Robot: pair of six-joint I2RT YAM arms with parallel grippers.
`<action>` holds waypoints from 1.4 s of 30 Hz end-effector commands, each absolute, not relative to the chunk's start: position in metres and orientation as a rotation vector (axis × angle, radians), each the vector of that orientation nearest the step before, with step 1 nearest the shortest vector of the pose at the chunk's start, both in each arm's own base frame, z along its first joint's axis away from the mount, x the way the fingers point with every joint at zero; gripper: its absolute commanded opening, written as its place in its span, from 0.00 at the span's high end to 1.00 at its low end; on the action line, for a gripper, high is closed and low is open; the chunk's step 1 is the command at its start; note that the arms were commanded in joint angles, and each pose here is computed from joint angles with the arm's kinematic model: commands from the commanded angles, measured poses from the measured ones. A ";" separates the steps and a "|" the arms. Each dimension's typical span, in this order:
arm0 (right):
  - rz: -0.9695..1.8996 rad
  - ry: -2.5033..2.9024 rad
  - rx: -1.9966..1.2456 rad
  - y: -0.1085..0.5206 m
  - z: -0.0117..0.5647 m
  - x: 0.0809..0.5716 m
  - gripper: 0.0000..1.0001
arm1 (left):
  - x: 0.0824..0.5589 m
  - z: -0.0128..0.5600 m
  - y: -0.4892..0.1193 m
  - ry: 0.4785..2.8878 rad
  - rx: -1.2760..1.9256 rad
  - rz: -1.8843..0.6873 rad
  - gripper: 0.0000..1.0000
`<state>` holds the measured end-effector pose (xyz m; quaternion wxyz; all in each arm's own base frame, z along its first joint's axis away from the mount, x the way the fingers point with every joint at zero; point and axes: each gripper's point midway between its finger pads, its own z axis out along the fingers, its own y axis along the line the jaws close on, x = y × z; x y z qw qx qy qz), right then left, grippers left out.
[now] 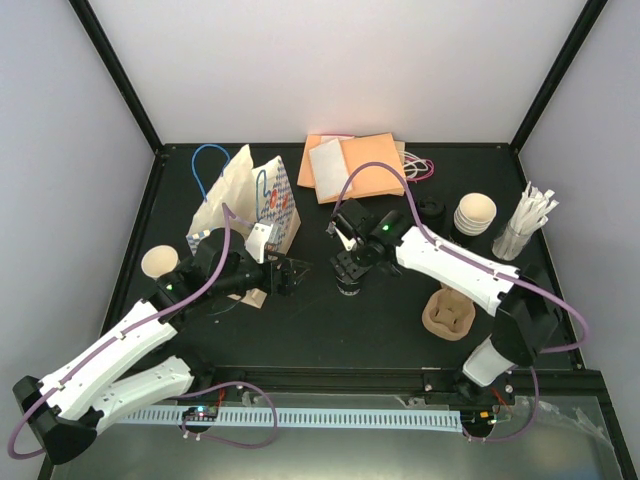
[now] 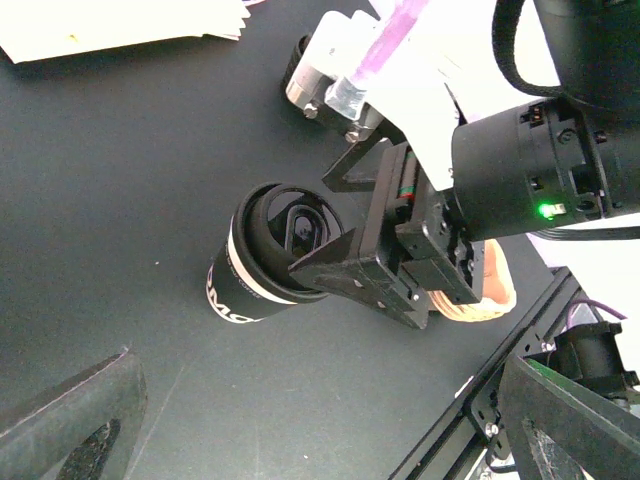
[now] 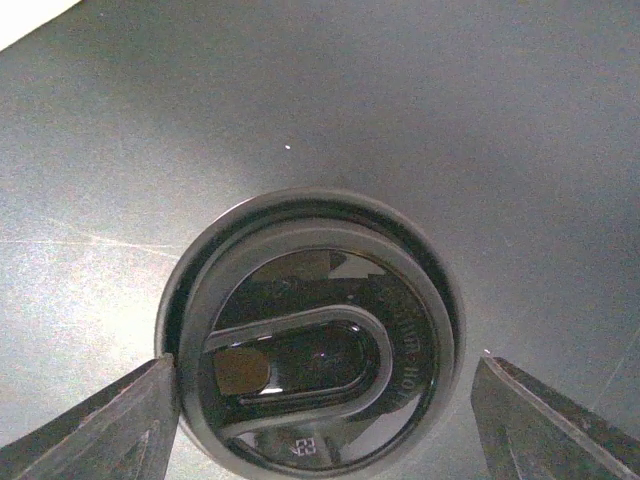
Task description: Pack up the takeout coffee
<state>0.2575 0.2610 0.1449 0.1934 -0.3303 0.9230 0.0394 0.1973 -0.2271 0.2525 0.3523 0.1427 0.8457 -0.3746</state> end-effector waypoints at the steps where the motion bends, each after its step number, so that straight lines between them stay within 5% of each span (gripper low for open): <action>1: 0.110 2.631 -0.947 0.260 0.139 0.259 0.18 | 0.200 0.277 -0.232 2.119 0.391 -0.999 0.01; 42: 0.174 2.792 -0.963 0.237 0.103 0.219 0.30 | 0.208 0.260 -0.262 2.186 0.433 -1.092 0.02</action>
